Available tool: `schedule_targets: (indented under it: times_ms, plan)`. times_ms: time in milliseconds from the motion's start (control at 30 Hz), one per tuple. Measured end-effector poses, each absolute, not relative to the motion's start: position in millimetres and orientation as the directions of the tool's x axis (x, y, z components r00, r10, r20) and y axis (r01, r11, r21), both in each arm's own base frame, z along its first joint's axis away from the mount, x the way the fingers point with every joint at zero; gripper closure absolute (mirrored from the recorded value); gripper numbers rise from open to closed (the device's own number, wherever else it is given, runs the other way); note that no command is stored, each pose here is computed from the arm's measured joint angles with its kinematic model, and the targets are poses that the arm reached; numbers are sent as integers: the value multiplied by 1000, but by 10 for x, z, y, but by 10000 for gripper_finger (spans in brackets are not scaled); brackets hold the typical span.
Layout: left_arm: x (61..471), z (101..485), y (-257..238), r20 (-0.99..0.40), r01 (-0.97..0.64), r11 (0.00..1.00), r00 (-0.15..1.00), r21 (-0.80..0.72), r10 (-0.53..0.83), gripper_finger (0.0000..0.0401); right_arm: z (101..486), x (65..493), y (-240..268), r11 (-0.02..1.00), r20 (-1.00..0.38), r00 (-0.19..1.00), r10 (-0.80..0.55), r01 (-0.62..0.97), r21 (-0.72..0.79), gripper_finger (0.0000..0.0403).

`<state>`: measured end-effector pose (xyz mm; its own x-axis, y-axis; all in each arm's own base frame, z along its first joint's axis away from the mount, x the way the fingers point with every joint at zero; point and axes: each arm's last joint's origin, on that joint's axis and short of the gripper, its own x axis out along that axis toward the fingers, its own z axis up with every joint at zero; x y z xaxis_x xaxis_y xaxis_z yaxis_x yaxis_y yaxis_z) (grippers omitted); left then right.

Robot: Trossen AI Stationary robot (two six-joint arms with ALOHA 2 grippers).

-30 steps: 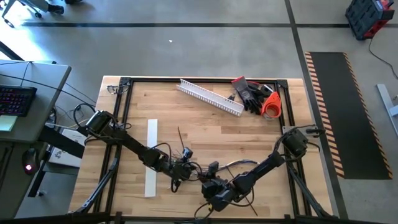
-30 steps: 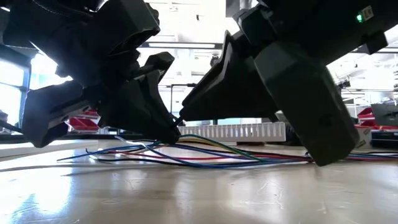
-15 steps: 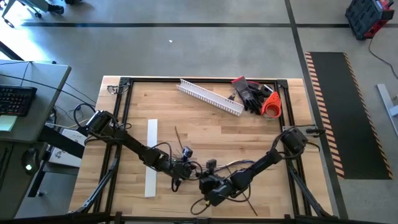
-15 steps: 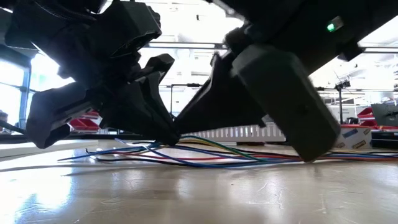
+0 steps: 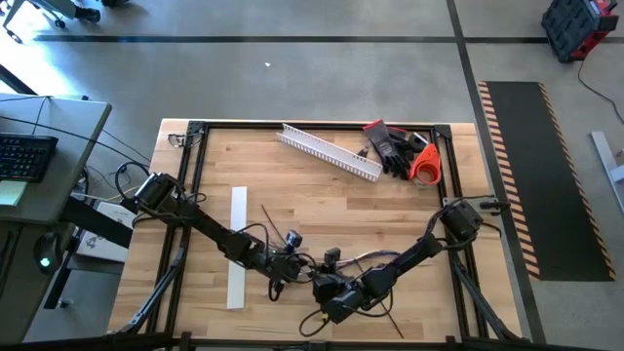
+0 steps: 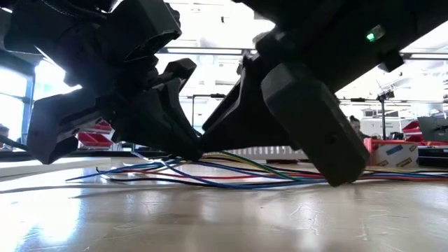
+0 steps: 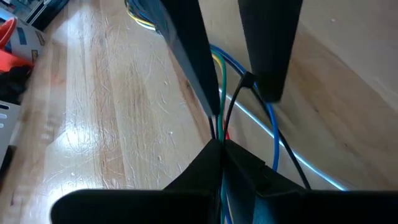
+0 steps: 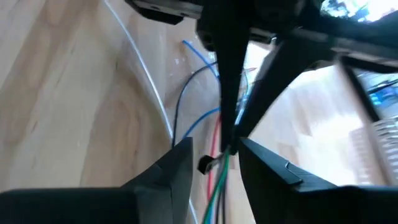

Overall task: Ziptie cables
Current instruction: Wrap the zip tie on the cable

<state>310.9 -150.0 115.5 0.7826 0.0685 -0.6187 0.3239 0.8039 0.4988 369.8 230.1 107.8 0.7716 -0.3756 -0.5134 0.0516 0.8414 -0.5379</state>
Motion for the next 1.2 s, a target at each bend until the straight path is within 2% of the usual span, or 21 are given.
schedule_targets:
  times_ms: [400, 500, 633, 833, 1100, 1200]
  plan:
    - [3108, 1156, -1503, -618, 299, 830, 783, 471, 68, 401, 1134, 3695, 2326, 819, -468, 764, -444, 134, -558, 293]
    - [3102, 1157, -1515, -615, 296, 829, 785, 475, 72, 401, 1132, 3692, 2324, 811, -468, 762, -447, 124, -572, 307]
    - [3104, 1167, -1525, -602, 281, 829, 794, 484, 83, 401, 1115, 3690, 2339, 840, -519, 763, -386, 57, -540, 323]
    - [3115, 1182, -1533, -588, 270, 835, 805, 479, 76, 401, 1102, 3672, 2323, 836, -521, 749, -410, 81, -542, 337]
    - [3101, 1183, -1562, -587, 268, 840, 807, 471, 71, 401, 1093, 3648, 2301, 819, -509, 733, -452, 114, -563, 393]
    - [3097, 1186, -1566, -577, 249, 837, 811, 487, 95, 401, 1083, 3634, 2290, 828, -512, 723, -464, 148, -541, 396]
